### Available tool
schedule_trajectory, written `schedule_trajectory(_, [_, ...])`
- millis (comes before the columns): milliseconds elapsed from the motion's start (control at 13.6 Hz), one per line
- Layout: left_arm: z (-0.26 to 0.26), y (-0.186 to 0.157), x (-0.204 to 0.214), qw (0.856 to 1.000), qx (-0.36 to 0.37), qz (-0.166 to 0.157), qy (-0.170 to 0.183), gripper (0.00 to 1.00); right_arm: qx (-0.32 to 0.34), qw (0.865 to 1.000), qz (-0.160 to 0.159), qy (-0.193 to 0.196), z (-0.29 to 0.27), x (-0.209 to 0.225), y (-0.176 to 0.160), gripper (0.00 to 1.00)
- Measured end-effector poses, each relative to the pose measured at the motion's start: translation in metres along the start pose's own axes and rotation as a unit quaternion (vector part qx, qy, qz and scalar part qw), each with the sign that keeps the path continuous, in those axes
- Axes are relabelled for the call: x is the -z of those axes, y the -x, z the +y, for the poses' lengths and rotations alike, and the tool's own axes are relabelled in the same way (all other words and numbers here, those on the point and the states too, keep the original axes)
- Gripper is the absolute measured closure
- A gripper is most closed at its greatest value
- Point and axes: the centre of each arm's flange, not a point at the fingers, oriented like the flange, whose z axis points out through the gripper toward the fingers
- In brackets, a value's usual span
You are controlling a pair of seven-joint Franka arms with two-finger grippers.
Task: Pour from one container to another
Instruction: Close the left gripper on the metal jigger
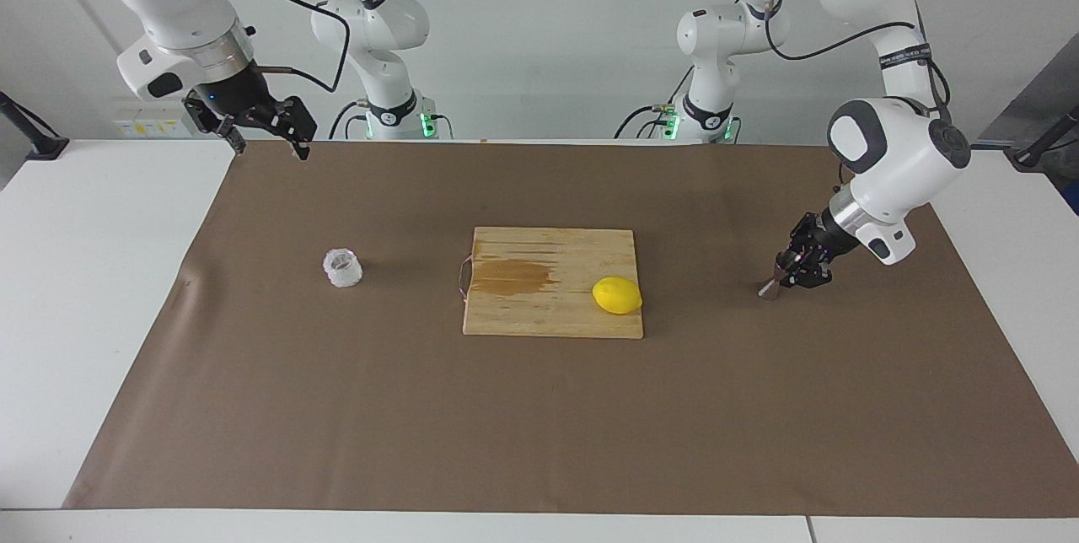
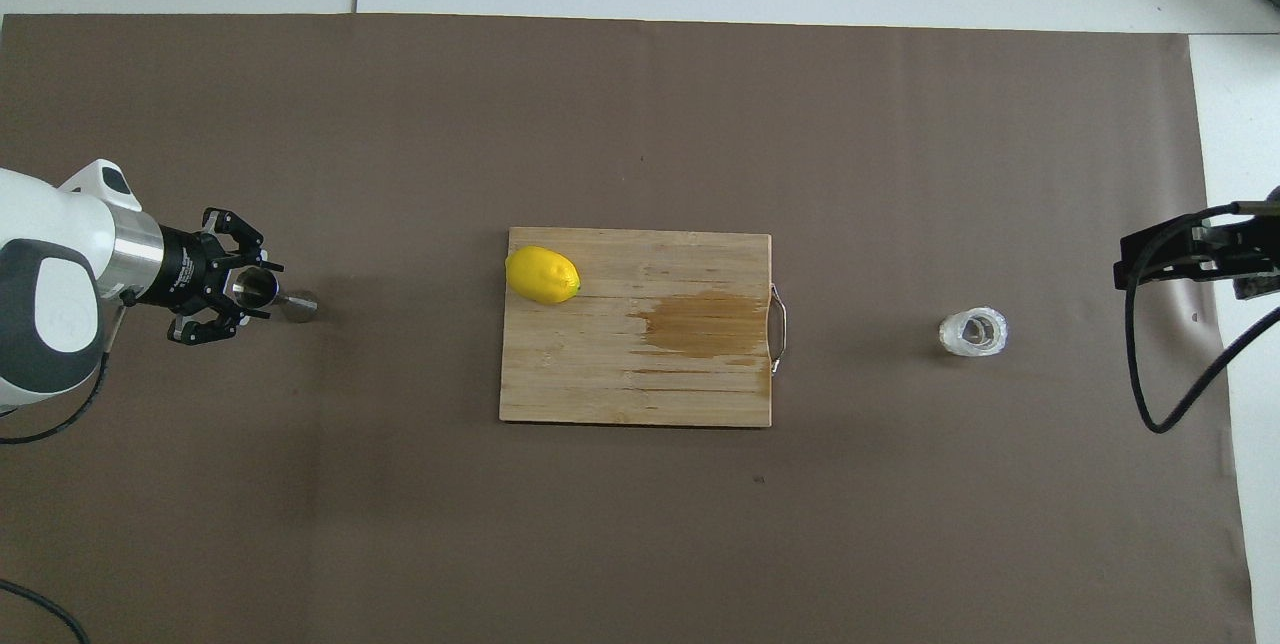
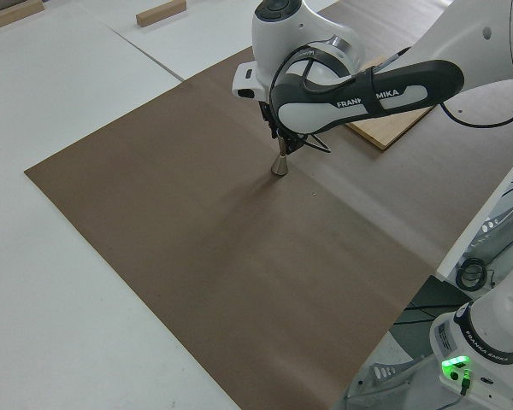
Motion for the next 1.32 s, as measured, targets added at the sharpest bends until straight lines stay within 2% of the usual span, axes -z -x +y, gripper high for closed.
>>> schedule_trajectory(368, [-0.001,-0.002,0.002,1.000,0.002,0.000,0.000,0.45,0.000,1.000,0.000,0.000,0.000,0.000,0.000,0.00])
schedule_trajectory(441, [-0.001,-0.002,0.002,1.000,0.002,0.000,0.000,0.55,0.000,1.000,0.000,0.000,0.000,0.000,0.000,0.00])
schedule_trajectory(515, [-0.001,-0.002,0.002,1.000,0.001,0.000,0.000,0.60,0.000,1.000,0.000,0.000,0.000,0.000,0.000,0.00])
schedule_trajectory(956, [0.002,0.002,0.011,1.000,-0.003,-0.002,-0.001,0.60,0.000,1.000,0.000,0.000,0.000,0.000,0.000,0.00])
schedule_trajectory(1177, [0.016,0.021,0.043,1.000,-0.022,-0.009,-0.003,0.60,0.000,1.000,0.000,0.000,0.000,0.000,0.000,0.00])
schedule_trajectory(1324, [0.030,0.049,0.064,1.000,-0.023,-0.013,-0.006,0.60,0.000,1.000,0.000,0.000,0.000,0.000,0.000,0.00])
